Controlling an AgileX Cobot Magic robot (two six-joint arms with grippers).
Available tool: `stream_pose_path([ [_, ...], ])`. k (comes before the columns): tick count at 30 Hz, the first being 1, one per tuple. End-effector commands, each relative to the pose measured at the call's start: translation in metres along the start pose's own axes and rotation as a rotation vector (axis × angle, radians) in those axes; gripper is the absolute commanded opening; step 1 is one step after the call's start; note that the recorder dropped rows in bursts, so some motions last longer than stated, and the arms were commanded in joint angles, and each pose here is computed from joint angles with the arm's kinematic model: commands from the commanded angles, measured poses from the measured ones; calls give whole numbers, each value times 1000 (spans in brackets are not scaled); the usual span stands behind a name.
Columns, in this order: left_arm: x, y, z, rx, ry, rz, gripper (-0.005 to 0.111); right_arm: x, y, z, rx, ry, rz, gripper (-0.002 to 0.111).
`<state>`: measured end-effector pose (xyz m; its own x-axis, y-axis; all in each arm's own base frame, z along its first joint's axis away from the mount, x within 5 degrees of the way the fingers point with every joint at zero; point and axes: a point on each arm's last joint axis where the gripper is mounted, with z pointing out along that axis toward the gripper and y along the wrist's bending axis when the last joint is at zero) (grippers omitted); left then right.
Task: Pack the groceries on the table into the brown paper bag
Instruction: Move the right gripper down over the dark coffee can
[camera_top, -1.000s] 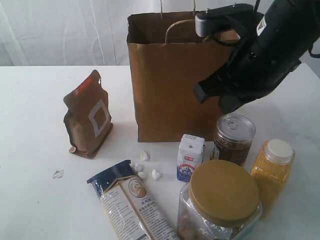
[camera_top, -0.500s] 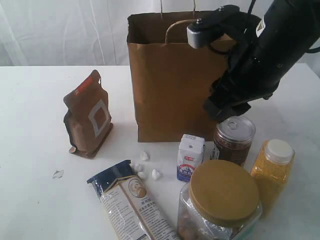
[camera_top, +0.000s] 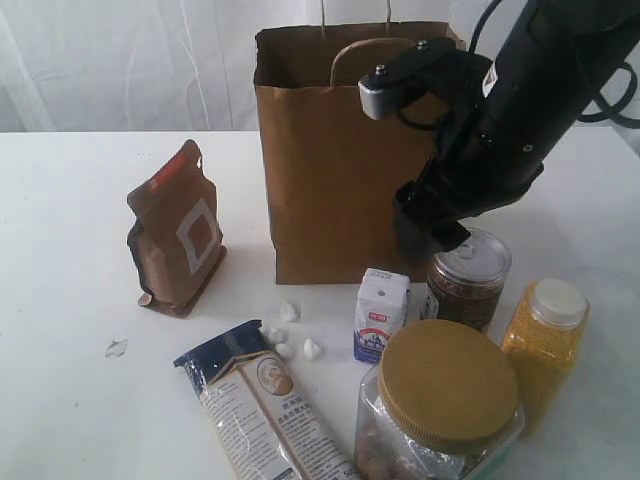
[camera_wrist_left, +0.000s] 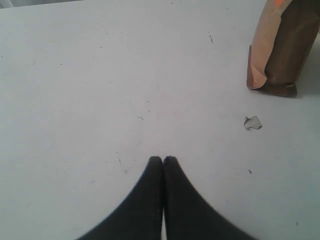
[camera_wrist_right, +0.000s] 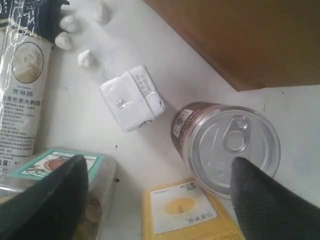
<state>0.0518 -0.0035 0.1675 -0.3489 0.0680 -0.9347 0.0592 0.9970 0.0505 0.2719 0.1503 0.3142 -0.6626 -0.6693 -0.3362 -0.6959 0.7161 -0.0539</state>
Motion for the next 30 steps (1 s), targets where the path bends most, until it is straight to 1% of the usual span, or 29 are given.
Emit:
stream_pose_path([
  [1,1,0,0,5,0,-7,0,-1,1,0,-7,9,-11,73],
  [7,1,0,0,5,0,-7,0,0,1,0,-8,13,-2,73],
  [9,1,0,0,5,0,-7,0,1,2,0,-12,26,-2,75],
  [12,1,0,0,5,0,-7,0,3,2,1,-19,56,-3,88],
  [13,1,0,0,5,0,-7,0,4,3,1,-22,64,-3,95],
  [14,1,0,0,5,0,-7,0,5,3,1,-23,69,-3,100],
  [16,1,0,0,5,0,-7,0,5,3,1,-25,70,-2,105],
  [21,1,0,0,5,0,-7,0,8,4,1,-31,108,94,105],
  [30,1,0,0,5,0,-7,0,6,3,10,-35,134,123,105],
])
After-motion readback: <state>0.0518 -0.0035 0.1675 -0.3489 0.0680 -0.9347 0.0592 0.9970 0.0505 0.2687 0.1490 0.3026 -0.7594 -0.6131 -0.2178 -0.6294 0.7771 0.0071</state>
